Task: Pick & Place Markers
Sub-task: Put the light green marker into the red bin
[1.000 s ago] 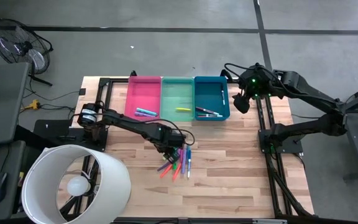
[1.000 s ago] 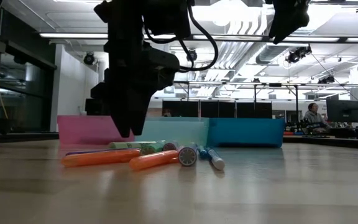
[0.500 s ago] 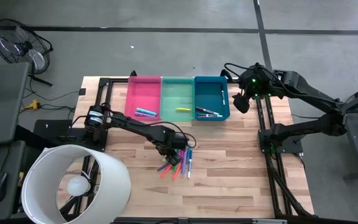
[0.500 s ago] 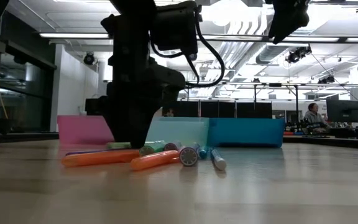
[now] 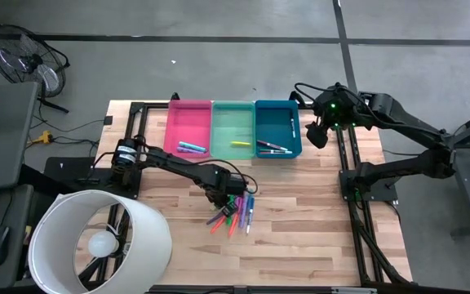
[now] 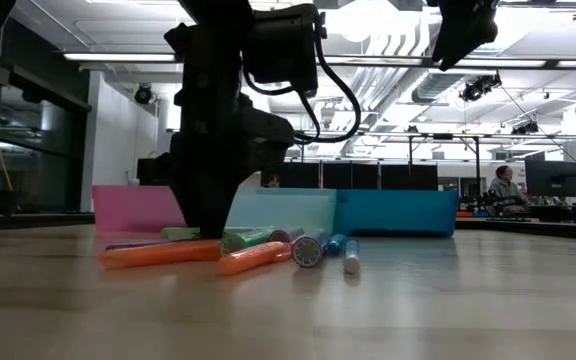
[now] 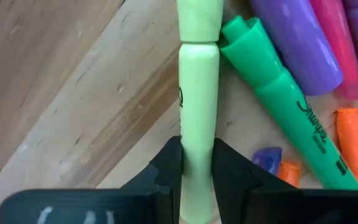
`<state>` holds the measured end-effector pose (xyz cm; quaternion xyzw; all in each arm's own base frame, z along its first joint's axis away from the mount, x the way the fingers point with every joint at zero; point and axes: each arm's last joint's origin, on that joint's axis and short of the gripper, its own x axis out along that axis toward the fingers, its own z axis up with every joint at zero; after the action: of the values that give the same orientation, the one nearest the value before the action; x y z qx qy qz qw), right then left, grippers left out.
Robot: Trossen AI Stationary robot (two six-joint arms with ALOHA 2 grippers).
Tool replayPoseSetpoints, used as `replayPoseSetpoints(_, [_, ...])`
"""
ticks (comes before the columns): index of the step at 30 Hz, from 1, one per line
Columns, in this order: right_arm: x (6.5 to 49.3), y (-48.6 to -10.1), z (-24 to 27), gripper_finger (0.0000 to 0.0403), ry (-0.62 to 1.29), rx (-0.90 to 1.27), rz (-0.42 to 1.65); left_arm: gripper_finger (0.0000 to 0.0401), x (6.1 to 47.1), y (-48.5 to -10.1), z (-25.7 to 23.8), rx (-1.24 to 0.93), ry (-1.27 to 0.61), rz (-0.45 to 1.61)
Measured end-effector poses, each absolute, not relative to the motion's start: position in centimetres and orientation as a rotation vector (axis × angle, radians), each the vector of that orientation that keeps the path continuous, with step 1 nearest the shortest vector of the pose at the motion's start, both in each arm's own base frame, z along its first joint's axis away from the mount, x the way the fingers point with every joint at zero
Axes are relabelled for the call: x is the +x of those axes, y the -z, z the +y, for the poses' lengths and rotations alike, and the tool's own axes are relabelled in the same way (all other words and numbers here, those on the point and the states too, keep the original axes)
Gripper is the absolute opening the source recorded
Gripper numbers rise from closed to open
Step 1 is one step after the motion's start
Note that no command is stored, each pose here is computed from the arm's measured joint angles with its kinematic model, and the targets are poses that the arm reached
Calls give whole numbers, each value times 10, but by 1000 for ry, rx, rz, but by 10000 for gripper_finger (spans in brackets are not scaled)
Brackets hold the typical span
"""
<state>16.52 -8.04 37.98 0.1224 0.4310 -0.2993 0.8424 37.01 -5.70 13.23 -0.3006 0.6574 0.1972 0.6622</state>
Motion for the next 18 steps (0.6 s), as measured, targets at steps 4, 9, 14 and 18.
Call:
replayPoseSetpoints(4, [165,-380,-81,250,641,253,911,57,370,-132,-57,-676,-436,1488])
replayPoseSetpoints(9, [165,-380,-81,250,641,254,911,57,370,-132,-57,-669,-438,1485])
replayPoseSetpoints(14, [165,-380,-81,250,641,254,911,57,369,-138,-57,-652,-427,1475])
replayPoseSetpoints(18, [165,-380,-81,250,641,254,911,57,367,-147,-56,-641,-433,1448])
